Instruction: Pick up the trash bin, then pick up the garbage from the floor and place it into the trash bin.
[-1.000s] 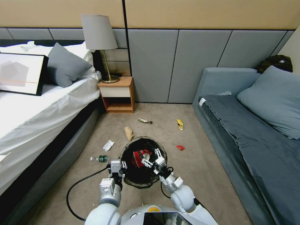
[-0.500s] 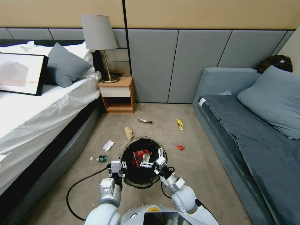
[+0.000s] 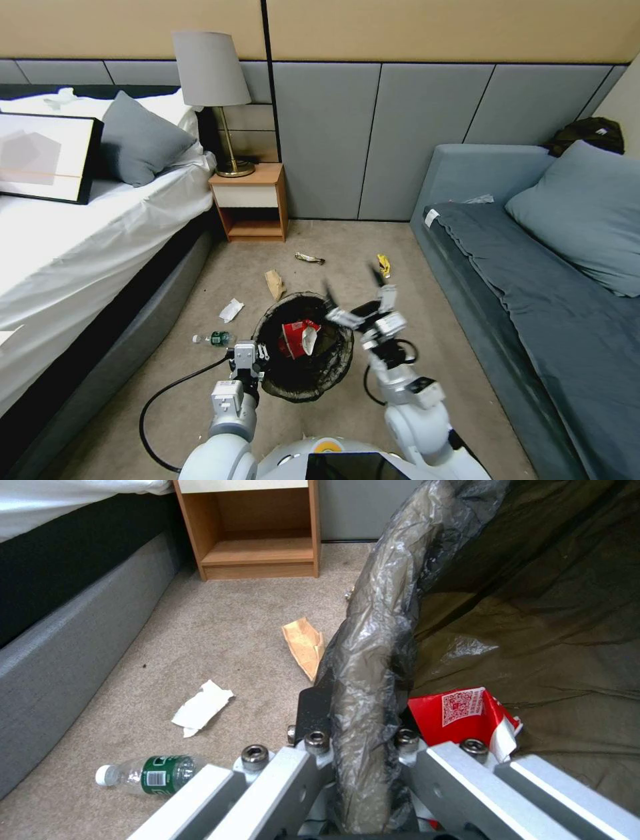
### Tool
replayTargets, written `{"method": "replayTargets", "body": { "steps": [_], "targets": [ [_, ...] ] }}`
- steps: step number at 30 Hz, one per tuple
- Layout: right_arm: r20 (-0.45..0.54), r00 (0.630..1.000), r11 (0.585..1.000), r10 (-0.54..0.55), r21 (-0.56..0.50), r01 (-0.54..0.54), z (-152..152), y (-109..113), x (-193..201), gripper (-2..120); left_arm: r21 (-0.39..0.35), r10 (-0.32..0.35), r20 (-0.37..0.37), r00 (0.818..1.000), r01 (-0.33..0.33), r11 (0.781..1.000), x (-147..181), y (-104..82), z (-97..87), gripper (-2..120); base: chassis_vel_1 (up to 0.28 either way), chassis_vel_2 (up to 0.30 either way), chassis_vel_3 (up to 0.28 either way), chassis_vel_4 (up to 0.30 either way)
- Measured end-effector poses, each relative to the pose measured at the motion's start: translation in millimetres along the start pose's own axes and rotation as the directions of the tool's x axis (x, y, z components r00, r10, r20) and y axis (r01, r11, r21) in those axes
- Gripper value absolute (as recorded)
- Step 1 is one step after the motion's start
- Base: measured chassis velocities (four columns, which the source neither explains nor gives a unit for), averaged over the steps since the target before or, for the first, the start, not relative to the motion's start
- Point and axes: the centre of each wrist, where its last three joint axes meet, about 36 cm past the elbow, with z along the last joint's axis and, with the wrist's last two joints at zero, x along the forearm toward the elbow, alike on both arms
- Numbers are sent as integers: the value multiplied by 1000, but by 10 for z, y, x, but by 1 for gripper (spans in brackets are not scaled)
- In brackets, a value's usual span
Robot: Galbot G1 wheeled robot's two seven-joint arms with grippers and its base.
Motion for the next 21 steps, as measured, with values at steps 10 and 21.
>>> {"method": "replayTargets", "body": {
  "steps": [10, 21],
  "targets": [
    [-49, 993, 994, 106, 44, -104, 160, -113, 268, 100, 3, -6, 6, 1000, 6, 1000, -6, 34, -17, 0, 0, 0, 0, 0],
    [-73, 988, 988, 136, 78, -130, 265, -211, 393, 100, 2, -3, 10, 1000, 3, 1000, -2, 36, -25, 0, 0, 0, 0, 0]
  ]
}}
